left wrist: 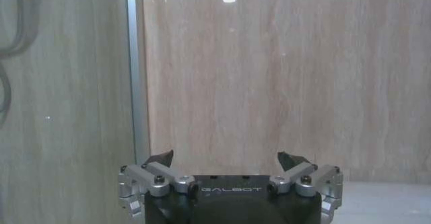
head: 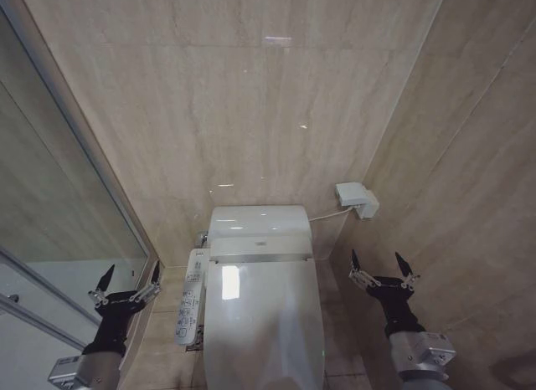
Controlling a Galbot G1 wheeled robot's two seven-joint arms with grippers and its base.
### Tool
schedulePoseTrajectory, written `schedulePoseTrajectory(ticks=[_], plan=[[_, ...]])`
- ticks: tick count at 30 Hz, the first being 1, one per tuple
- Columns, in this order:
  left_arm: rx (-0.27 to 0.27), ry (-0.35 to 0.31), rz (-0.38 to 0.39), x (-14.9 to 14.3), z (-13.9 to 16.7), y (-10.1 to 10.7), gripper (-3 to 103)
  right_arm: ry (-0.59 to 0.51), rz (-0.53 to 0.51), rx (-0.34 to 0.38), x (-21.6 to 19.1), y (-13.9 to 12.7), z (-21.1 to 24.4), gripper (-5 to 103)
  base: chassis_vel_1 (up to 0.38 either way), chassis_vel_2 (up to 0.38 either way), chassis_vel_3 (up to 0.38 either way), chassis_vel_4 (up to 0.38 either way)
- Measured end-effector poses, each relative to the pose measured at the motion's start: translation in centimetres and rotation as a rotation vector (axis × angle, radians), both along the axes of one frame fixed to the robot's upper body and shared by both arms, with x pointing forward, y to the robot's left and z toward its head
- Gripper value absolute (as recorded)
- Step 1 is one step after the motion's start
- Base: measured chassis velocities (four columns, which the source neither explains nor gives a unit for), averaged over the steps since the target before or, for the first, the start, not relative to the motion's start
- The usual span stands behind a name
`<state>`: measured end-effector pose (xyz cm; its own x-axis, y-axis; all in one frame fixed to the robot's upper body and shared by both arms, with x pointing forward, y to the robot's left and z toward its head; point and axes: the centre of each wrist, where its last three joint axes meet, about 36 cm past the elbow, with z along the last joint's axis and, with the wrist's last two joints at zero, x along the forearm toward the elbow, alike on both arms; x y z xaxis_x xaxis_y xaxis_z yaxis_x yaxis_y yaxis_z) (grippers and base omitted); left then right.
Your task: Open the toilet lid, clean the toilet bowl with a toilet brush, close the toilet lid, and flush.
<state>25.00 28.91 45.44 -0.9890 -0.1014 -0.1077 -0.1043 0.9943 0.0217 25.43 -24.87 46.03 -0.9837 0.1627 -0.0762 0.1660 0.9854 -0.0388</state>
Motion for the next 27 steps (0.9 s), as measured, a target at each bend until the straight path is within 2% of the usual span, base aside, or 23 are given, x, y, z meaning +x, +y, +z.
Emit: schedulePoseTrajectory(ticks=[7, 27], plan=[[-0.001, -0.036, -0.016, -0.4, 0.9, -0.2, 100, 0.000, 0.000, 0.000, 0.0, 0.0, 0.0, 100, 0.000, 0.000, 0.000, 0.000], [-0.007, -0.041, -0.028, -0.6, 0.5, -1.0, 100, 0.000, 0.000, 0.000, 0.0, 0.0, 0.0, 100, 0.000, 0.000, 0.000, 0.000]])
